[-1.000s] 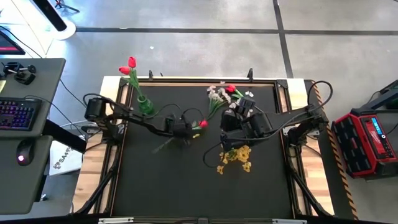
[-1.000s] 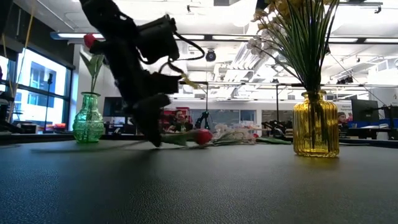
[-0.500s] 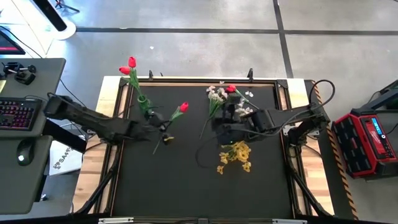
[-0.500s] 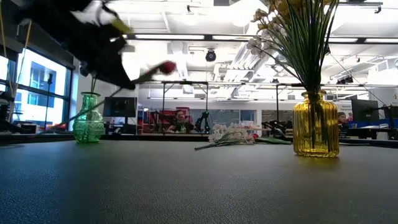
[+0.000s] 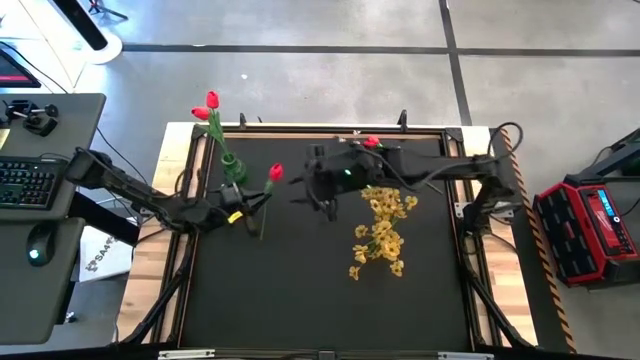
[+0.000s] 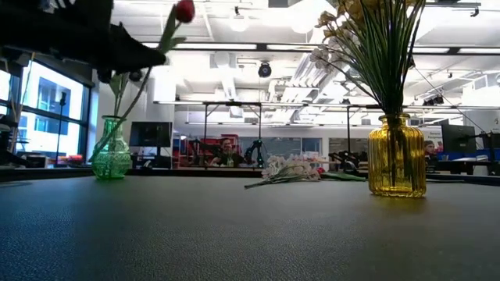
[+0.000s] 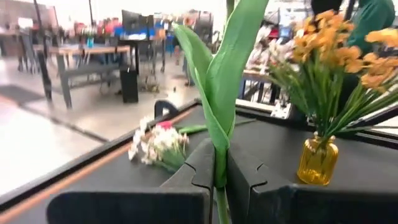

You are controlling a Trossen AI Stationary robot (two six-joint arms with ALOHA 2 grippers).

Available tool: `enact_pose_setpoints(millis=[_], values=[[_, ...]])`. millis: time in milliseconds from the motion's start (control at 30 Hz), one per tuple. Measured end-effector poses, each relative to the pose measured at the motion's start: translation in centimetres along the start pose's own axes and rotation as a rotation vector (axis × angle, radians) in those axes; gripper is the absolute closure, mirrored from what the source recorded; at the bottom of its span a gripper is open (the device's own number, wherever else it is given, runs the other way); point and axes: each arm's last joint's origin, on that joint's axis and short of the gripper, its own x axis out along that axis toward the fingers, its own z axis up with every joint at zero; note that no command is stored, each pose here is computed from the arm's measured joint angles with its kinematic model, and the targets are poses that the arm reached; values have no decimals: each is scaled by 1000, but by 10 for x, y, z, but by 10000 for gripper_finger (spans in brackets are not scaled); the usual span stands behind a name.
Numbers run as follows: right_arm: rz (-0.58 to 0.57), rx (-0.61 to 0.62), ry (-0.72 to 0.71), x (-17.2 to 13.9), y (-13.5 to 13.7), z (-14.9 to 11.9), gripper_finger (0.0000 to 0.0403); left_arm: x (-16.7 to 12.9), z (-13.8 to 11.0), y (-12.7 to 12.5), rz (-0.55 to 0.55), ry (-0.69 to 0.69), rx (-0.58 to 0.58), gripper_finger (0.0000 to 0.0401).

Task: Sort flowers into vase by color
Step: Put the red tulip into the green vase

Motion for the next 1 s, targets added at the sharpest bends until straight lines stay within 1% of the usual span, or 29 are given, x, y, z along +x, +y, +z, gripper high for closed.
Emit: enact_pose_setpoints(millis=[100, 167, 233, 400, 533, 600, 733, 800, 900, 1000], values=[[61, 44, 14, 26, -5, -15, 231, -3, 5, -3, -2, -41, 13, 394], [71, 54, 40, 46, -5, -26, 231, -7, 8, -6, 0, -64, 41, 394], [82, 60, 80, 63, -4, -38, 231, -10, 10, -8, 29, -75, 73, 394], [79, 158, 145, 97, -7, -65, 231, -23, 12, -12, 136, -60, 110, 394], [79, 191, 180, 133, -3, -91, 231, -32, 11, -17, 148, -46, 130, 394], [74, 191, 169, 145, -1, -99, 231, -36, 11, -18, 164, -38, 132, 394], [59, 197, 137, 161, -1, -109, 231, -45, 10, -21, 219, -16, 160, 394], [77, 206, 120, 166, -6, -115, 231, -49, 10, -21, 249, -5, 171, 394], [118, 276, 46, 169, -22, -122, 231, -52, 8, -23, 254, 4, 178, 394], [100, 317, 39, 166, -41, -131, 231, -55, 3, -25, 235, 9, 169, 394]])
